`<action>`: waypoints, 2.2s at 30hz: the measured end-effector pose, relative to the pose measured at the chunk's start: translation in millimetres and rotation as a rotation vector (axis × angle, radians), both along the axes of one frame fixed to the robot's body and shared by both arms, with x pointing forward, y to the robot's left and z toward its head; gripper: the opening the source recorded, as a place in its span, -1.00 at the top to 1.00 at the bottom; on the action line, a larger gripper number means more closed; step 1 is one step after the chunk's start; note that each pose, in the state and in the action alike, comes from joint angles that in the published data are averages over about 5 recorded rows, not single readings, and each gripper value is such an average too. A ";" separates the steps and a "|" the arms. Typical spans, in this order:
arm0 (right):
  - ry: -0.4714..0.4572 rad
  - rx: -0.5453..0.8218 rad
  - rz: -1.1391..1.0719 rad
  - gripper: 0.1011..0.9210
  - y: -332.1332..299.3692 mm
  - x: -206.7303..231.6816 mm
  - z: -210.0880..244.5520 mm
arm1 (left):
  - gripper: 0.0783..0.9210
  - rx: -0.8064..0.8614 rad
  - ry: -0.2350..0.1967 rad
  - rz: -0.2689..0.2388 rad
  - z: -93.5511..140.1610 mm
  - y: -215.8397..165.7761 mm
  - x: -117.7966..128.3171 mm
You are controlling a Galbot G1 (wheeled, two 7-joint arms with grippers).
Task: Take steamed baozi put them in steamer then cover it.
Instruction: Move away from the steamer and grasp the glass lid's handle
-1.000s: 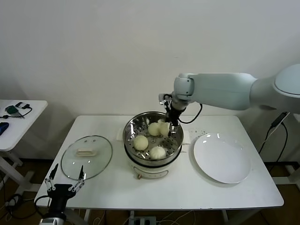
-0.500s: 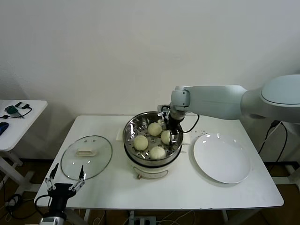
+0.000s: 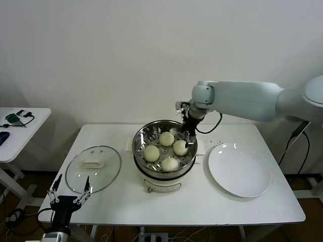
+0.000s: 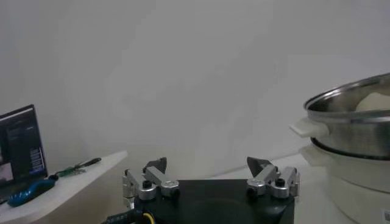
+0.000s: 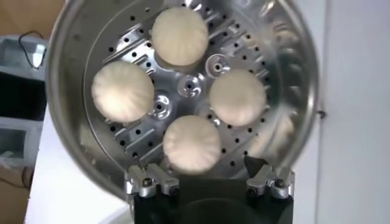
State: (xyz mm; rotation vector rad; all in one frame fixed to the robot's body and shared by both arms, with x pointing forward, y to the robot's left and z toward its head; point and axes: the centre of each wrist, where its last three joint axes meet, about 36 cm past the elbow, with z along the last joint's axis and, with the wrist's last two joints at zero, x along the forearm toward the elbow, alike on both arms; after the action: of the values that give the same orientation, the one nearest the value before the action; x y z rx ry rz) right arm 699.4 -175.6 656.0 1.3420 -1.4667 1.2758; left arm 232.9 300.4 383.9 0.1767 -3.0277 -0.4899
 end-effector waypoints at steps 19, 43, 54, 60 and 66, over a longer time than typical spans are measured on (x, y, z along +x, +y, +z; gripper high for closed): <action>-0.422 0.721 -0.160 -0.76 -143.2 -52.5 -81.0 | -0.77 0.038 0.001 0.033 11.7 1.9 4.4; -0.699 1.200 -0.766 -0.76 -194.6 -200.0 -237.9 | -0.77 0.717 0.141 0.011 32.2 6.2 17.2; -0.741 1.181 -0.972 -0.76 -213.9 -263.8 -281.9 | -0.77 1.089 0.212 -0.034 -12.5 0.2 45.7; -0.751 1.144 -1.022 -0.76 -216.6 -288.1 -297.0 | -0.77 1.186 0.224 -0.072 -48.3 -5.3 71.5; -0.759 1.106 -1.049 -0.76 -219.3 -304.6 -308.3 | -0.77 1.263 0.232 -0.086 -78.4 0.5 101.7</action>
State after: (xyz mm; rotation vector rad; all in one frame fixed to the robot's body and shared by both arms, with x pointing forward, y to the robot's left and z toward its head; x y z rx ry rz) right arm 394.9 -395.0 347.7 0.3017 -3.0582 0.1499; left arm 334.7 300.8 305.5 0.0286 -2.0550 -2.1212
